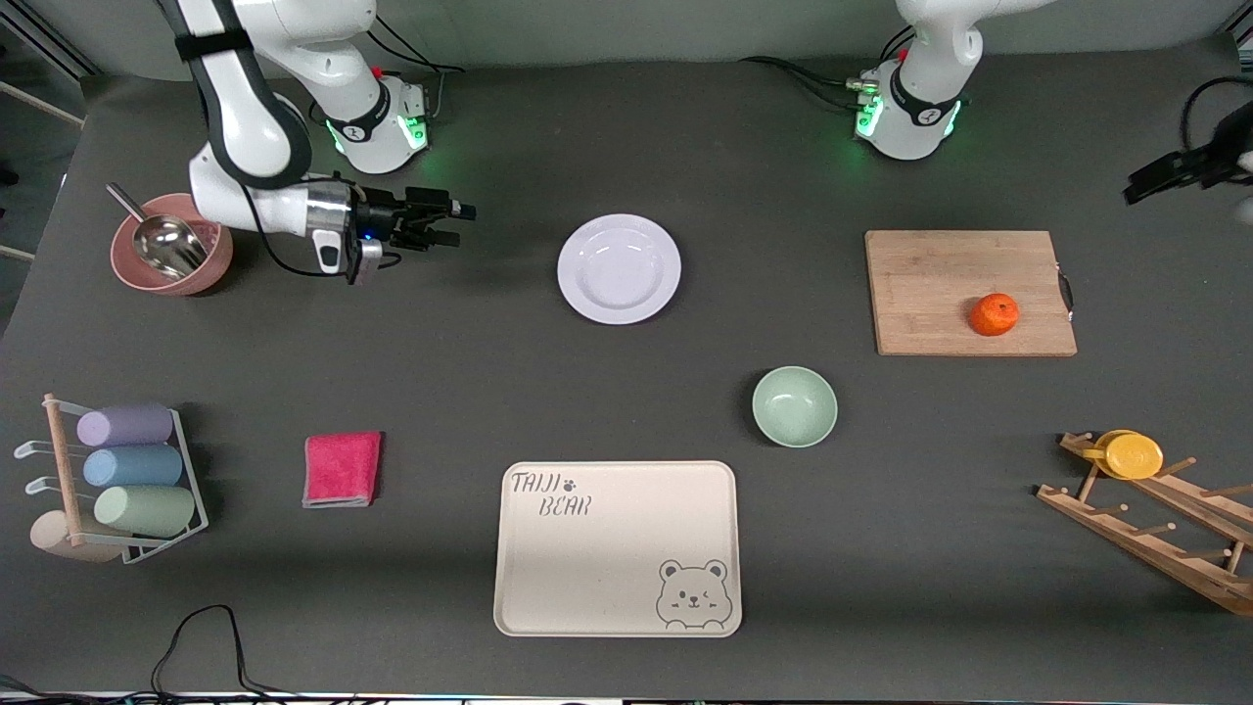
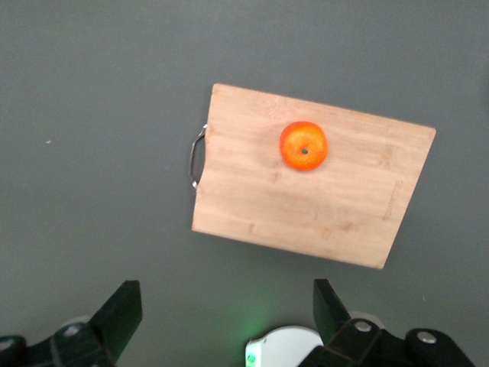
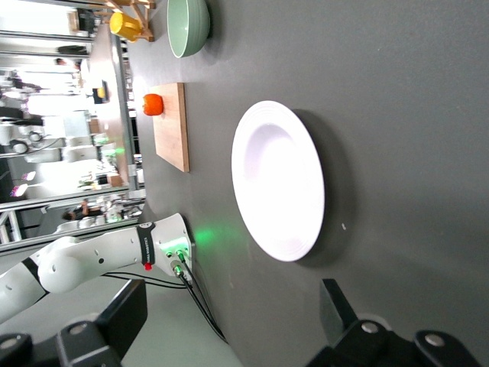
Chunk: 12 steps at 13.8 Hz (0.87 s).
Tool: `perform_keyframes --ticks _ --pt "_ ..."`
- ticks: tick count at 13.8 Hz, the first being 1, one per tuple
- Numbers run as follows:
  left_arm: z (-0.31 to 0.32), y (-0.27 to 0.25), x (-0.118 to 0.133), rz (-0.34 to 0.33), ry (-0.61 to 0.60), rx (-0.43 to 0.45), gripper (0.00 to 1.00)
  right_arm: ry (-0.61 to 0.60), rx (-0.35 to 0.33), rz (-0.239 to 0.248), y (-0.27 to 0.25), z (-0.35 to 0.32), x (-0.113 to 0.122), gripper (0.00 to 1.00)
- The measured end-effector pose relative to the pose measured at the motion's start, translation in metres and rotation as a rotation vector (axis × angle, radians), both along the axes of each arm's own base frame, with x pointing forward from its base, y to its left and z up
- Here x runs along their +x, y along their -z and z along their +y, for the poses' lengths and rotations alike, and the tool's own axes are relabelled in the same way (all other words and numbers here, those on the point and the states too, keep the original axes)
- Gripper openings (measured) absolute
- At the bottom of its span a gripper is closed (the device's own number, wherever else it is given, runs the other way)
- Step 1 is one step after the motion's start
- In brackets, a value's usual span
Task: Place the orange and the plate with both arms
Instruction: 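Grip the plate rim with the right gripper while the left gripper reaches the orange, then lower the left gripper around the orange and close it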
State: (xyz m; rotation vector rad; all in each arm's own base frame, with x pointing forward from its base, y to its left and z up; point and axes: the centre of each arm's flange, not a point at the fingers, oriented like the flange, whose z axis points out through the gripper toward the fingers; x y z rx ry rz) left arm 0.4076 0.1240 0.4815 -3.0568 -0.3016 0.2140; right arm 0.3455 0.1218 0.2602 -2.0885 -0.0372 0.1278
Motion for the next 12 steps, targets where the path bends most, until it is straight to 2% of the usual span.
perform_keyframes --ticks 4,7,12 --pt "-0.048 0.085 0.001 -0.043 0.035 0.035 1.0 0.049 0.09 -0.022 0.064 0.003 -0.011 1.0" --pt "-0.062 0.146 -0.003 -0.074 0.078 0.024 1.0 0.092 0.113 0.009 0.102 0.004 -0.022 1.0" --pt "-0.073 0.226 0.003 -0.128 0.114 0.004 1.0 0.113 0.112 0.066 0.127 0.005 -0.025 1.0"
